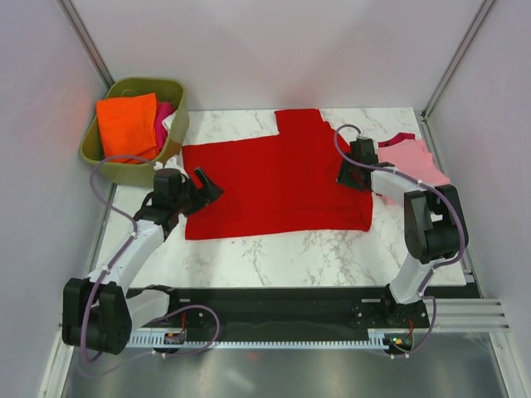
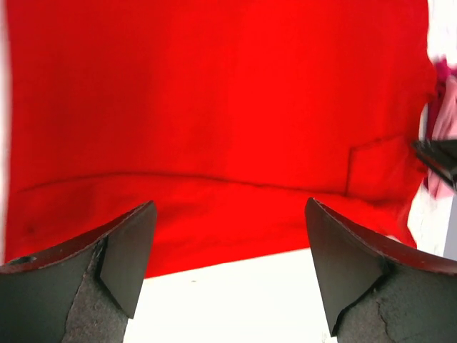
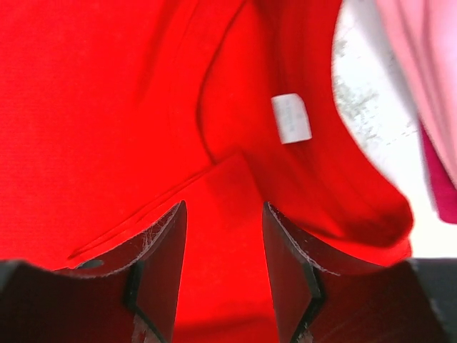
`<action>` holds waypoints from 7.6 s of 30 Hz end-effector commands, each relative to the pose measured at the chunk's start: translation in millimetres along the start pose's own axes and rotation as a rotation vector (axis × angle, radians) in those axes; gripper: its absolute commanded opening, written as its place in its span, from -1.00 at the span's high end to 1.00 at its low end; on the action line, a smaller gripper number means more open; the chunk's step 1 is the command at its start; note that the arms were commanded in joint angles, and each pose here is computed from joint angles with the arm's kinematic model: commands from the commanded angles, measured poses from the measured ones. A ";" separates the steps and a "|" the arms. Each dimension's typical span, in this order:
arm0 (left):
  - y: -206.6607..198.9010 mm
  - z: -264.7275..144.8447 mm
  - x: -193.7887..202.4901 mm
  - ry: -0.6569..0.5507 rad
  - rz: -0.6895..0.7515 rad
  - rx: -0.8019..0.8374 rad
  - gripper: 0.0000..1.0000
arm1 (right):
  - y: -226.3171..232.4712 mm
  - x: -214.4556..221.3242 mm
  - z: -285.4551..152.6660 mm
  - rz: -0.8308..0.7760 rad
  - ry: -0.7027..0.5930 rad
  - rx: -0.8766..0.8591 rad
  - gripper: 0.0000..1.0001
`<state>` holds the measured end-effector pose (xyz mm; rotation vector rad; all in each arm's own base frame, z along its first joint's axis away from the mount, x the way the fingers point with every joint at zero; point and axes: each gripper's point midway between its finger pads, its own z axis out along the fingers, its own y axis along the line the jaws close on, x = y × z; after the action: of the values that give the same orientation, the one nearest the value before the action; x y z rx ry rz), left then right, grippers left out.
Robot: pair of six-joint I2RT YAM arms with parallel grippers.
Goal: Fold and stack the t-shirts
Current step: Fold the tshirt
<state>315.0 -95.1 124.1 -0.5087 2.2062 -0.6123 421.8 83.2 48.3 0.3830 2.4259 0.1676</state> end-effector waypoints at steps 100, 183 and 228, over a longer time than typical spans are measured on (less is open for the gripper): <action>-221.3 183.4 165.4 0.463 0.250 0.166 0.53 | 2.5 -30.1 -8.2 0.036 -0.125 -0.042 1.00; -211.0 187.0 166.6 0.446 0.297 0.049 0.45 | -3.5 -31.8 -18.2 0.057 -0.135 -0.059 1.00; -232.4 164.6 150.6 0.420 0.376 0.112 0.93 | -5.0 -57.2 -47.7 0.063 -0.212 -0.056 1.00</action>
<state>386.8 -397.6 27.6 0.0242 2.6507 -0.5970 423.0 65.8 86.0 0.4282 2.2865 0.2244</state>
